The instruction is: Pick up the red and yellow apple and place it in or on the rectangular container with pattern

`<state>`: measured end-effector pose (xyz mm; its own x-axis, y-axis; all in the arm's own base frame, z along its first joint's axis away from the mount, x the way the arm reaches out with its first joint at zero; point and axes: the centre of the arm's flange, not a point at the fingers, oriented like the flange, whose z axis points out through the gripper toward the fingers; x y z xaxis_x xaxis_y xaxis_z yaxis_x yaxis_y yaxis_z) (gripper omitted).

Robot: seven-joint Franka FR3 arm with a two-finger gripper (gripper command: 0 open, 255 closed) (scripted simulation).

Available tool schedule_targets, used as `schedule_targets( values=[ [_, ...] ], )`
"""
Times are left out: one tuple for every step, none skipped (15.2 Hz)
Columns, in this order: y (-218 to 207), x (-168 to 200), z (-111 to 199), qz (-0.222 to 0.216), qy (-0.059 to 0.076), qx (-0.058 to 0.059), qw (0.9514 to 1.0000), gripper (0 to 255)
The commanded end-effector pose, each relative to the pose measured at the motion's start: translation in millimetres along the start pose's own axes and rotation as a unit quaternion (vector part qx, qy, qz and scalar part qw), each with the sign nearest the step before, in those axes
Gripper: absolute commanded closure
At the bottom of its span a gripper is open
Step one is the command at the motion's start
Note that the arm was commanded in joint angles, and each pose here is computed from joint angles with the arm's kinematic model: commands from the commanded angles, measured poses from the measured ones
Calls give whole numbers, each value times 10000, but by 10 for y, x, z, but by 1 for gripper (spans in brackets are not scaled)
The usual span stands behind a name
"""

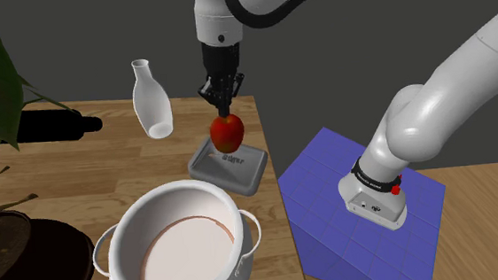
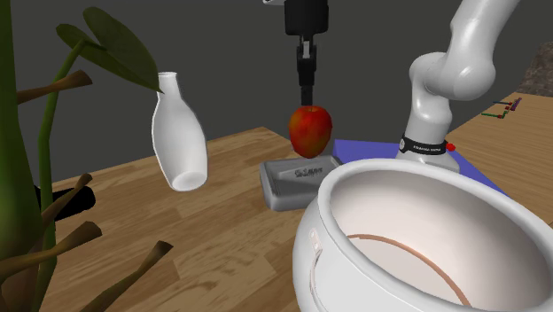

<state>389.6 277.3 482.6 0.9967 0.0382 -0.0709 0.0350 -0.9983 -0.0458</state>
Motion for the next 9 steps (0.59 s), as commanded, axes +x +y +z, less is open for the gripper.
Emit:
schedule_targets(
  values=[
    [5, 17, 107, 0, 3, 1, 10000, 255],
    [8, 21, 160, 0, 3, 1, 10000, 255],
    [10, 25, 212, 0, 3, 1, 10000, 255],
    [12, 28, 265, 0, 3, 1, 10000, 255],
    [15, 33, 328, 0, 3, 1, 10000, 255],
    [15, 32, 328, -1, 3, 1, 10000, 255],
    [15, 33, 328, 0, 3, 1, 10000, 255],
    [15, 33, 328, 0, 3, 1, 10000, 255],
    [15, 33, 328, 0, 3, 1, 10000, 255]
  ],
)
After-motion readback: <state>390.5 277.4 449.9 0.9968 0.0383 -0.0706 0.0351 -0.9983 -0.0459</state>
